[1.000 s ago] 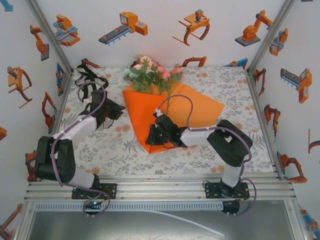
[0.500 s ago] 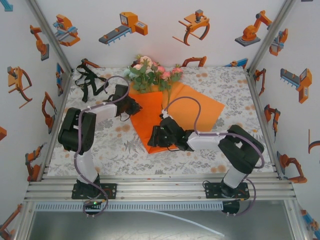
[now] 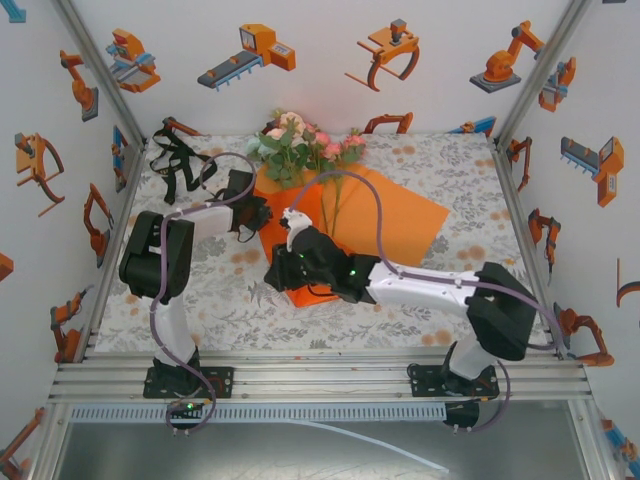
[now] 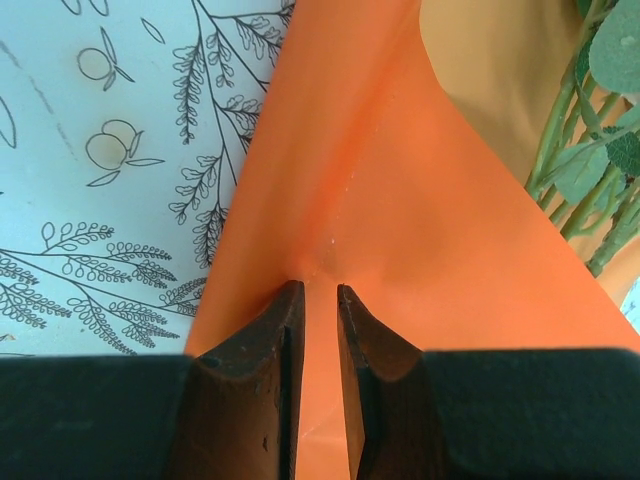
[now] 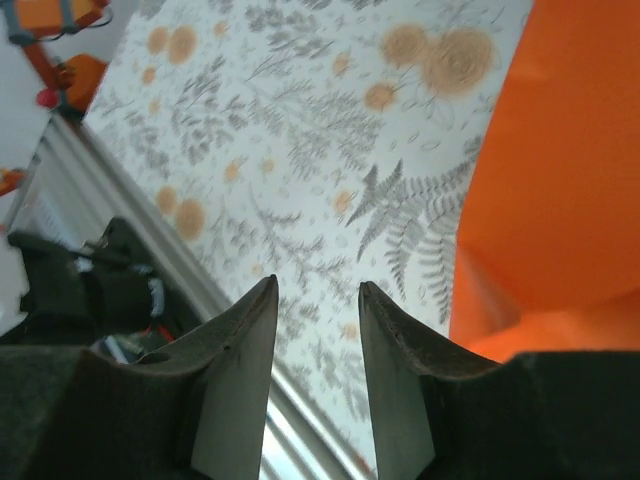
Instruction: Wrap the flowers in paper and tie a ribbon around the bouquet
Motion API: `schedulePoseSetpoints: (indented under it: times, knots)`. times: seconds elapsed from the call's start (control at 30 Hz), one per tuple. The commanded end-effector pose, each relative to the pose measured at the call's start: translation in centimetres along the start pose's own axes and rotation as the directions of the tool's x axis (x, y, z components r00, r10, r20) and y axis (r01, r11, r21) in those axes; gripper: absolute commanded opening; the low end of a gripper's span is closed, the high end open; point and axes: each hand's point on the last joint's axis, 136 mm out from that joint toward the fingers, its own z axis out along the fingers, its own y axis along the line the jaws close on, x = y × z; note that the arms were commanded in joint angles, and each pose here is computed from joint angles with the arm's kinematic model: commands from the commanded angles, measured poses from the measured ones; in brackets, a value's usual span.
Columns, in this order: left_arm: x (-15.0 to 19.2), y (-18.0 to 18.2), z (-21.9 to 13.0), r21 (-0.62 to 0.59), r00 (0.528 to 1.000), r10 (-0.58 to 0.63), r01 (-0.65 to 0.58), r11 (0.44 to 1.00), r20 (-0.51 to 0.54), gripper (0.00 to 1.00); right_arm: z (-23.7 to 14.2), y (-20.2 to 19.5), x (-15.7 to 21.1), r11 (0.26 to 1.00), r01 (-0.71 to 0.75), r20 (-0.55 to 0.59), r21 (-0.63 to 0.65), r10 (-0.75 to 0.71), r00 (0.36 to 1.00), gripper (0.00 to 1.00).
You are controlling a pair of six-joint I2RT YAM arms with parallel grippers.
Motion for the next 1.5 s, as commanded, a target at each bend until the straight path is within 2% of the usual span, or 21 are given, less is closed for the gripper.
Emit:
schedulePoseSetpoints:
  times: [0.0,0.2,0.37,0.6,0.73,0.87,0.97,1.1,1.27,1.47]
  knots:
    - [-1.1,1.9,0.3,-0.074,0.999,-0.043,0.045,0.996,0.032,0.25,2.5,-5.1,1.0,0.971,0.051,-0.03,0.233,-0.045,0.999,0.36]
    - [-2.5,3.8,0.9,-0.09,0.992,-0.118,0.121,0.989,0.041,0.25,4.4,-9.3,5.2,0.956,-0.018,-0.14,0.292,0.061,0.988,0.34]
    - [-4.0,4.2,1.8,-0.081,0.988,-0.148,0.152,0.985,0.049,0.25,3.4,-10.5,8.6,0.955,-0.018,-0.215,0.295,0.085,0.973,0.34]
    - [-5.8,2.5,3.1,-0.024,0.99,-0.138,0.139,0.99,0.036,0.25,3.1,-10.5,10.0,0.962,-0.031,-0.246,0.272,0.101,0.964,0.35]
    - [-8.4,0.4,2.3,0.051,0.992,-0.117,0.115,0.992,0.046,0.31,2.9,-10.4,10.0,0.963,-0.028,-0.248,0.267,0.097,0.964,0.35]
    - [-10.6,-1.1,-1.0,0.098,0.994,-0.08,0.072,0.993,0.077,0.35,2.5,-9.7,9.3,0.969,-0.009,-0.247,0.246,0.072,0.966,0.35]
    - [-9.4,-1.3,-4.1,0.126,0.996,-0.061,0.053,0.991,0.065,0.35,2.4,-8.6,7.7,0.977,0.007,-0.231,0.215,0.044,0.972,0.36]
    - [-6.6,0.2,-6.2,0.103,0.996,0.009,-0.019,0.995,0.092,0.35,2.5,-7.1,5.6,0.984,0.009,-0.191,0.179,0.026,0.981,0.37]
    - [-4.5,0.2,-4.7,0.069,0.994,0.102,-0.105,0.992,0.034,0.27,3.2,-5.4,3.5,0.991,0.024,-0.164,0.13,-0.002,0.986,0.39]
    - [-6.1,-1.8,-1.2,0.037,0.983,0.172,-0.175,0.984,0.066,0.26,4.8,-6.5,3.6,0.984,0.055,-0.161,0.167,-0.028,0.987,0.39]
